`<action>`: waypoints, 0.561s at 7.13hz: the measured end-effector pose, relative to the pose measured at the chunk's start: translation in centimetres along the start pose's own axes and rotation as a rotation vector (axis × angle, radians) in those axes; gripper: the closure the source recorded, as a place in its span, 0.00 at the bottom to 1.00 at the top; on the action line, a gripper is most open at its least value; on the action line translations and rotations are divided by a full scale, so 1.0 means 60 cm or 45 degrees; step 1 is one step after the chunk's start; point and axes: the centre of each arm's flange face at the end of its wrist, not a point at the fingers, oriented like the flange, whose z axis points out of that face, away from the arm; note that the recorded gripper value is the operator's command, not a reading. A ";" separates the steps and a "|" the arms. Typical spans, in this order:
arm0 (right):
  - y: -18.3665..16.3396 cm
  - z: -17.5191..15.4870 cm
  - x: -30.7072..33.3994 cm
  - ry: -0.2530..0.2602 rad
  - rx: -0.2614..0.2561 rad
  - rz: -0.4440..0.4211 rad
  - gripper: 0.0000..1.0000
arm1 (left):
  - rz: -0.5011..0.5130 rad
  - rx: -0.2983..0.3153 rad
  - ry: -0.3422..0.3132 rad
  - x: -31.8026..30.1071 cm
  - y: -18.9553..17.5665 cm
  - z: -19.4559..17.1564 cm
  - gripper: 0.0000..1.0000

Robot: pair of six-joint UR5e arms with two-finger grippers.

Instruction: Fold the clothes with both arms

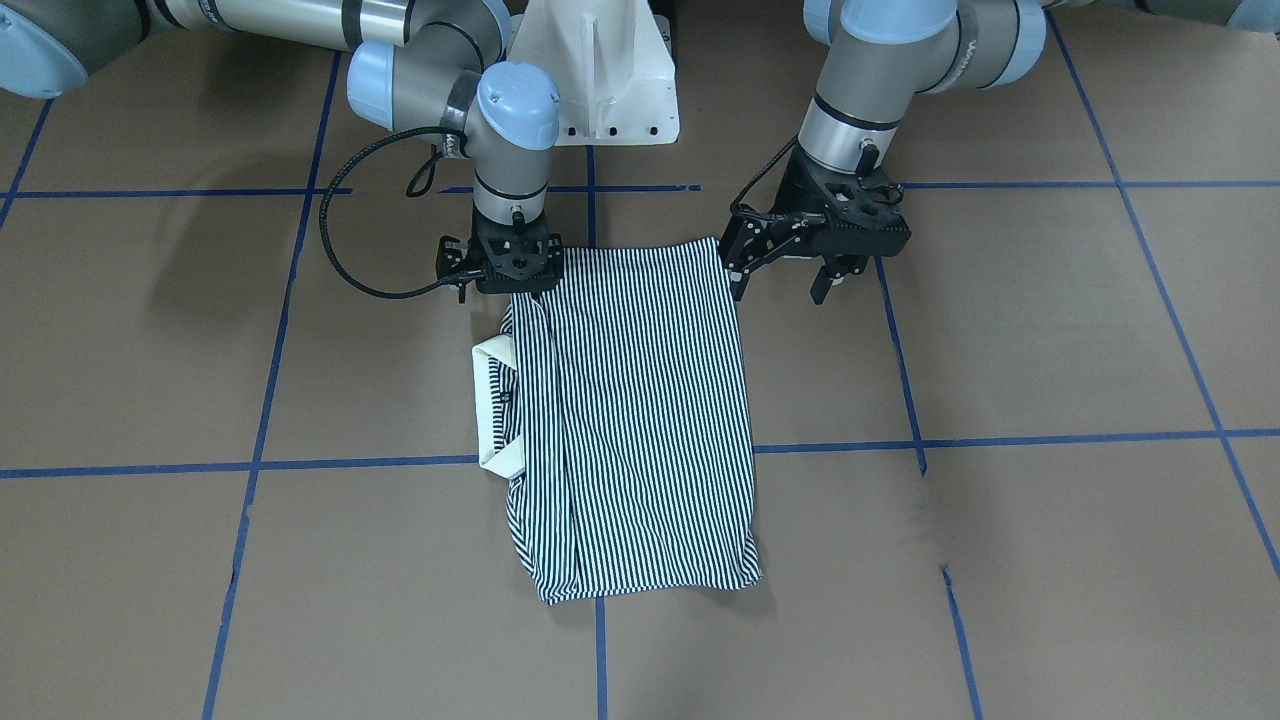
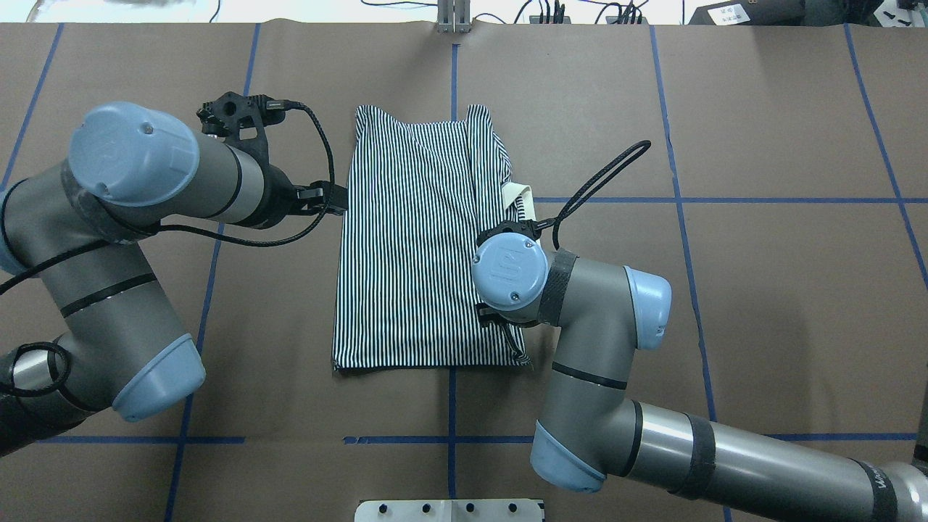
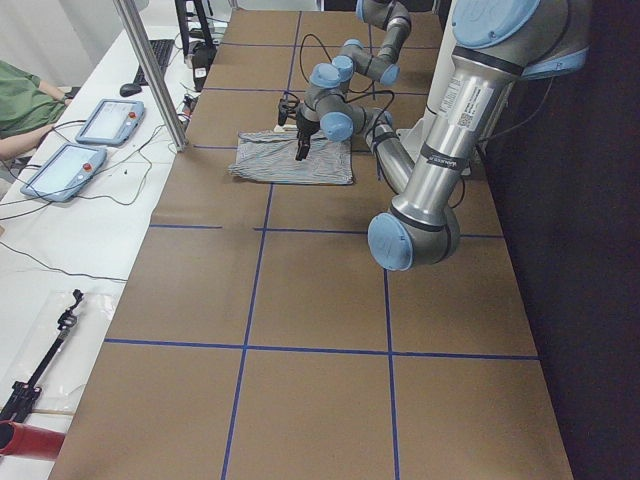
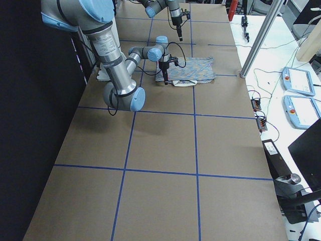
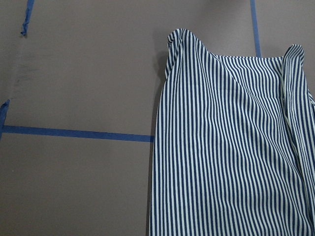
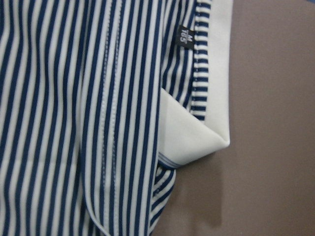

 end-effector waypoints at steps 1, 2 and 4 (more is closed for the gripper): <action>-0.002 0.003 0.008 0.012 -0.003 0.002 0.00 | 0.001 -0.002 0.001 0.001 0.001 0.001 0.00; -0.004 0.001 0.011 0.017 -0.003 0.004 0.00 | 0.001 -0.002 0.000 0.001 0.002 0.001 0.00; -0.009 -0.011 0.004 0.006 0.002 0.003 0.00 | 0.003 -0.003 -0.004 -0.002 0.003 0.004 0.00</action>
